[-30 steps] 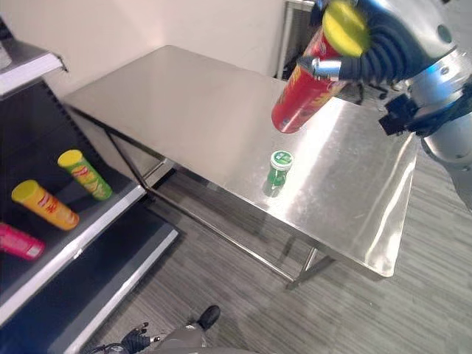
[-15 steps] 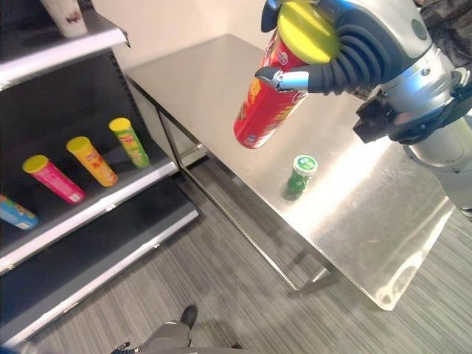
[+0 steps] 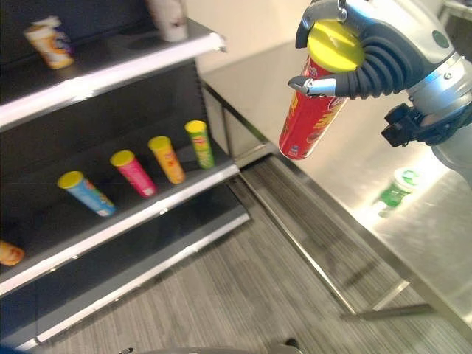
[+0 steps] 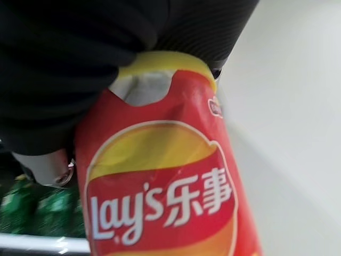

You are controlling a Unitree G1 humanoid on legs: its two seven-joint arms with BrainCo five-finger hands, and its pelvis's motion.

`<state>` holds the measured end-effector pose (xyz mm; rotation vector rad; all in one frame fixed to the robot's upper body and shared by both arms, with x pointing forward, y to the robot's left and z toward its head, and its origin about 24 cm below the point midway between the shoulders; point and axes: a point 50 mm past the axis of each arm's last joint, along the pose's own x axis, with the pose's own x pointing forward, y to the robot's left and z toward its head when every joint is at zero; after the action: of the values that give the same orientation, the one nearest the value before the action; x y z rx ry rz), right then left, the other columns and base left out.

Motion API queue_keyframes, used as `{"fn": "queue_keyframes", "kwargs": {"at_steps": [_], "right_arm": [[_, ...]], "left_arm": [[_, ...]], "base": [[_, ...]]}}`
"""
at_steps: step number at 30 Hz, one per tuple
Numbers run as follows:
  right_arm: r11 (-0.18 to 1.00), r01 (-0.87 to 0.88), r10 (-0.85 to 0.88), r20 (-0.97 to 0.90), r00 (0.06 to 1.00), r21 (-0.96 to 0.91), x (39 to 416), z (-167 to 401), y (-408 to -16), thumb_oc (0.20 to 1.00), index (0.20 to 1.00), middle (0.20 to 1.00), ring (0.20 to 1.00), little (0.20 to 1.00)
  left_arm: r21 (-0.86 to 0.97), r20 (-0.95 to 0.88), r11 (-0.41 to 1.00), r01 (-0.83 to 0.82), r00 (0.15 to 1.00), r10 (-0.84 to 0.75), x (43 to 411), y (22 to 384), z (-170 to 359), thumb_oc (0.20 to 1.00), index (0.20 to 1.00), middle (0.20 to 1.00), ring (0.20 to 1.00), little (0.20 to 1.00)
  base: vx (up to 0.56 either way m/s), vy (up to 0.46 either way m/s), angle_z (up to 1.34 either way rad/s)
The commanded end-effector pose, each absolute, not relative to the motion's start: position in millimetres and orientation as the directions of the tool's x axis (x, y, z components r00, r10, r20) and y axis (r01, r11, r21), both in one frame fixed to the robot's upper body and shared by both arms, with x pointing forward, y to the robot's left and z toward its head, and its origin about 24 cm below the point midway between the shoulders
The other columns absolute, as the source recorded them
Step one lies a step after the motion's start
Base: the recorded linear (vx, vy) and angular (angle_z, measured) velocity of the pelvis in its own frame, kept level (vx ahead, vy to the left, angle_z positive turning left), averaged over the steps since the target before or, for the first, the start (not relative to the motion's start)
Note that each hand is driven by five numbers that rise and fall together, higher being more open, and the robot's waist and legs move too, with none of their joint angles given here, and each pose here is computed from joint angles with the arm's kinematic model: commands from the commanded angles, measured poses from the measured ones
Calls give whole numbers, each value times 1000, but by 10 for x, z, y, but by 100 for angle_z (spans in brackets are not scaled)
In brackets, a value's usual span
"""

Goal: Put the goods on the table back onto the shelves and tidy them up.

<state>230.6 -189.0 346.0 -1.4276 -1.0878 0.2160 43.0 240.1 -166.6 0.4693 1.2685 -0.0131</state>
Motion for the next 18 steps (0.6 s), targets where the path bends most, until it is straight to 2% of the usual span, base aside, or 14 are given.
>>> {"fn": "queue_keyframes", "kwargs": {"at_steps": [1, 5, 8, 12, 17, 18], "right_arm": [[342, 497, 597, 593, 540, -797, 2329, 3387, -2053, 200, 200, 200, 200, 200], [350, 465, 566, 579, 587, -813, 2366, 3149, -2070, 200, 200, 200, 200, 200], [367, 435, 550, 569, 611, -823, 2304, 3107, -2162, 200, 200, 200, 200, 200], [381, 388, 581, 543, 606, -839, 2228, 3050, -2140, 200, 200, 200, 200, 200], [414, 345, 609, 538, 582, -842, 2150, 2995, -2090, 200, 200, 200, 200, 200], [452, 289, 642, 533, 552, -844, 2127, 2953, -1994, 200, 200, 200, 200, 200]], "left_arm": [[156, -964, 883, 443, 263, 39, 268, 1906, -1767, 1000, 1000, 1000, 1000, 1000], [219, -962, 883, 415, 245, 123, 224, 2148, -1739, 1000, 1000, 1000, 1000, 1000], [208, -967, 903, 376, 218, 132, 134, 2202, -1733, 1000, 1000, 1000, 1000, 1000], [194, -972, 906, 377, 200, 125, 106, 2239, -1727, 1000, 1000, 1000, 1000, 1000], [194, -965, 899, 393, 241, 103, 216, 2208, -1724, 1000, 1000, 1000, 1000, 1000], [180, -966, 895, 407, 246, 83, 230, 2125, -1737, 1000, 1000, 1000, 1000, 1000]], "base": [[-361, 570, 49], [-432, 571, 34], [-141, 330, 29], [-108, 187, 29], [-4, 46, 42], [-6, -52, 10]]}}
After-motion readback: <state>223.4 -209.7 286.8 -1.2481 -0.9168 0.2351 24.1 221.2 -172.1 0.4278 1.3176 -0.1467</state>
